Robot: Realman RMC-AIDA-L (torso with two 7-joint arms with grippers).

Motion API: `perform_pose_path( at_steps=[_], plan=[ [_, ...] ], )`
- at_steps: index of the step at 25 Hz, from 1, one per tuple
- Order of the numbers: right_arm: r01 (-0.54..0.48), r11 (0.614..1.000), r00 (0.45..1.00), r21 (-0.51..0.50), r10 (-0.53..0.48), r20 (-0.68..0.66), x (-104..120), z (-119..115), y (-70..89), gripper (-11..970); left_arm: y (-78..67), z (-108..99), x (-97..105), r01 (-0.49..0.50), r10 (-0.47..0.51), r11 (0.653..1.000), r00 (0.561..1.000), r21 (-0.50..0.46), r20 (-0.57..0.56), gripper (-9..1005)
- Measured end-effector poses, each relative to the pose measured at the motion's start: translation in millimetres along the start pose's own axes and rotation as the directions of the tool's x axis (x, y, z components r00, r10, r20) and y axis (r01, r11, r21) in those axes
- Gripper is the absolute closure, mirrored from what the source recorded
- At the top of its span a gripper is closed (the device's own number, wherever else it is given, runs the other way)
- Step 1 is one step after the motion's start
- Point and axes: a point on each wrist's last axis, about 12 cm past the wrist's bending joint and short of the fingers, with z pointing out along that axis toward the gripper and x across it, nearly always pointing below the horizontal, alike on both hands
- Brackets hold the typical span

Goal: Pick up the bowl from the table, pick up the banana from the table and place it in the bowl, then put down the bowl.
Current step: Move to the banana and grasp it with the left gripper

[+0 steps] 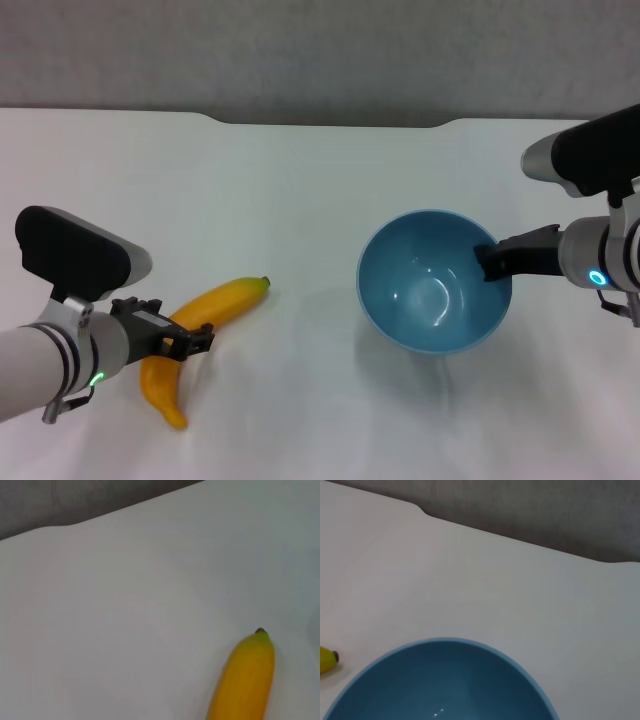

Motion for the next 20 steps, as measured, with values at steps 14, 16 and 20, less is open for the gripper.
perform_pose_path(
  at_steps=[14,16,20],
  plan=[
    [0.021,1.0,1.0,-0.012,-0.021,0.005,-3.0,0.1,6.2,921,3.9,7.3,7.6,-0.007,0.007,1.0,1.0,-0.015,-0.024,243],
    [0.021,1.0,1.0,-0.013,-0.021,0.006,-3.2,0.1,6.3,921,3.9,7.7,7.0,-0.011,0.01,1.0,1.0,-0.016,-0.024,243],
    [0.024,1.0,1.0,-0.013,-0.024,0.012,-4.4,-0.7,7.0,921,4.2,7.7,6.8,-0.009,0.009,1.0,1.0,-0.017,-0.024,245]
  ],
)
